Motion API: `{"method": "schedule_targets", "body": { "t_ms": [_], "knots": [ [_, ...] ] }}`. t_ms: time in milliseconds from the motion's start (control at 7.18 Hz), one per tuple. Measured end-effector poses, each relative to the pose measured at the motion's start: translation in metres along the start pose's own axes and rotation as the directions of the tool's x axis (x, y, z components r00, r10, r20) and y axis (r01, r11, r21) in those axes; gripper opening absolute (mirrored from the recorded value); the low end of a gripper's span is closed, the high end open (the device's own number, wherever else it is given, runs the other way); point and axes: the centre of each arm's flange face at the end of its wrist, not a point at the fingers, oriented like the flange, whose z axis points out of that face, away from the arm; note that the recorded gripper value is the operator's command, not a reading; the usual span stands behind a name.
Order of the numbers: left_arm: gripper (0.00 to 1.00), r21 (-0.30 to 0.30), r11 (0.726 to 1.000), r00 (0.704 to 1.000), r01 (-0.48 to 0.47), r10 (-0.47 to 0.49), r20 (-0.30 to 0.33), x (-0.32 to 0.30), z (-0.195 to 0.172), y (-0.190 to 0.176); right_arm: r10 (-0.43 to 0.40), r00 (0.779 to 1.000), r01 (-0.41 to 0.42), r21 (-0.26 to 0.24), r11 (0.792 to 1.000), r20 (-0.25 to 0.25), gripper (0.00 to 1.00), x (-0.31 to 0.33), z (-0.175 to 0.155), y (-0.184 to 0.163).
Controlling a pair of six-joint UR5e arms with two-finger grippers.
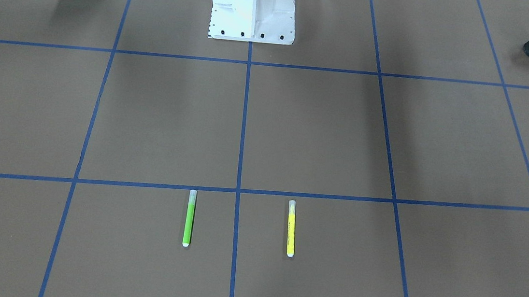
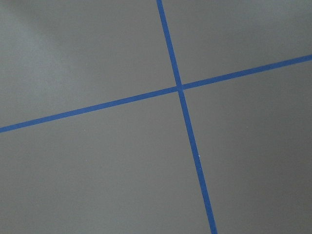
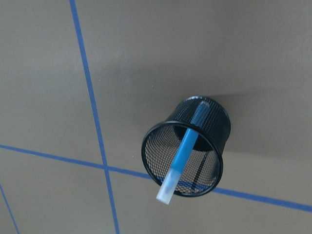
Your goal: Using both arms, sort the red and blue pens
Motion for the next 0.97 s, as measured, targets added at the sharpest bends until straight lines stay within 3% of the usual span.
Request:
{"method": "schedule_targets", "body": {
  "t_ms": [278, 418, 557, 696, 974],
  "knots": [
    [1.00, -0.011, 1.000, 1.000, 0.010, -0.010, -0.001, -0.002, 0.004, 0.009, -0.171, 0.982, 0.178, 0.100, 0.979, -0.076, 1.00, -0.059, -0.031, -0.012],
    [1.00, -0.014, 1.000, 1.000, 0.013, -0.013, -0.001, -0.003, 0.005, 0.011, -0.260, 0.956, 0.278, 0.134, 0.951, -0.135, 1.00, -0.097, -0.047, -0.012],
    [1.00, -0.016, 1.000, 1.000, 0.015, -0.015, -0.002, -0.003, 0.005, 0.012, -0.356, 0.914, 0.387, 0.155, 0.909, -0.195, 1.00, -0.135, -0.055, -0.012],
    [1.00, -0.017, 1.000, 1.000, 0.016, -0.016, -0.002, -0.004, 0.006, 0.012, -0.453, 0.860, 0.494, 0.164, 0.854, -0.235, 1.00, -0.172, -0.053, -0.012],
    [1.00, -0.018, 1.000, 1.000, 0.017, -0.017, -0.003, -0.004, 0.006, 0.013, -0.618, 0.736, 0.666, 0.131, 0.734, -0.277, 1.00, -0.235, -0.034, -0.006]
  ]
}}
